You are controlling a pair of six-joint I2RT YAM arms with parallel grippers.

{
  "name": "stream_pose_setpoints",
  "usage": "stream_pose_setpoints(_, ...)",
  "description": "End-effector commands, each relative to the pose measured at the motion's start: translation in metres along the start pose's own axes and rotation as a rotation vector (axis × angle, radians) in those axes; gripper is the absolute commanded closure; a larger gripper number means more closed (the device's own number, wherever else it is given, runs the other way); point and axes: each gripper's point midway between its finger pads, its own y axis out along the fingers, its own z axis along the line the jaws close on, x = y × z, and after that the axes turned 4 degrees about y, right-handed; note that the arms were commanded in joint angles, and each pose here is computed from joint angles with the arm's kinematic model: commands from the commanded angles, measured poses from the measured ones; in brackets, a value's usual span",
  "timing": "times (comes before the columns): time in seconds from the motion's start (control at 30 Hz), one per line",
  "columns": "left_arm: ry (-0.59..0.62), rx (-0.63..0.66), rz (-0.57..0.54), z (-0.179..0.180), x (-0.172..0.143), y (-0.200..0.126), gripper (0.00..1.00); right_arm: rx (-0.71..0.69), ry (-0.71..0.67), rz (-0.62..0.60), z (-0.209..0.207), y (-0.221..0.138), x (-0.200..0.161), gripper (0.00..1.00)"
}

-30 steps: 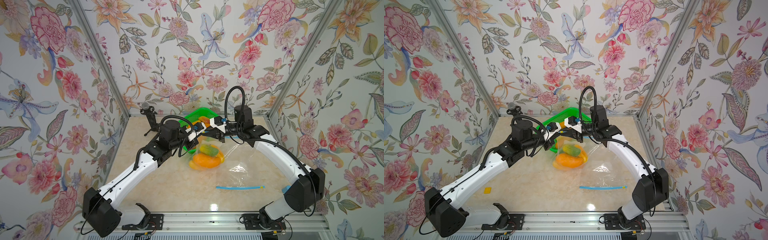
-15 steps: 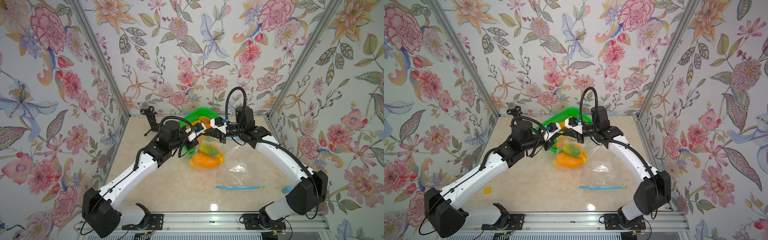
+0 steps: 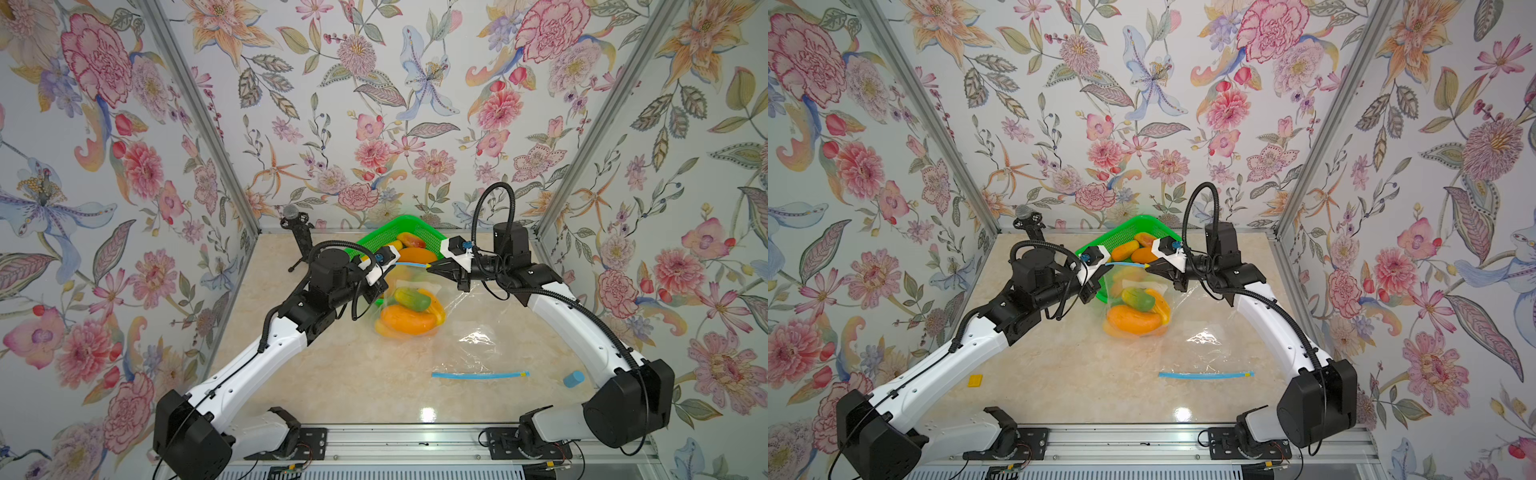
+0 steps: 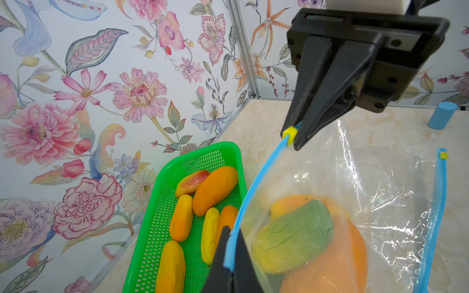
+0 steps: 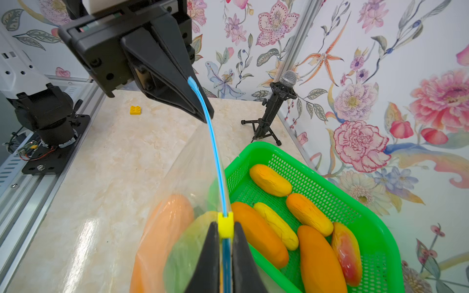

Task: Place the mango in a zip-top bag and seal the zipper
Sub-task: Zip the zipper on the zipper food storage bag.

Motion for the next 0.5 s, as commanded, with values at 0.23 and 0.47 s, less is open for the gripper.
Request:
stream_pose_setpoints(0.23, -0.105, 0.295, -0.038, 0.057, 0.004, -0.038, 1.0, -0.176, 0.135, 0.084, -0.023, -0.042, -0.042, 0.91)
stream_pose_setpoints(0.47, -0.145, 0.349, -0.04, 0.063, -0.004, -0.052, 1.0, -0.218, 0.19, 0.075, -0.032, -0.054, -0.047, 0.92)
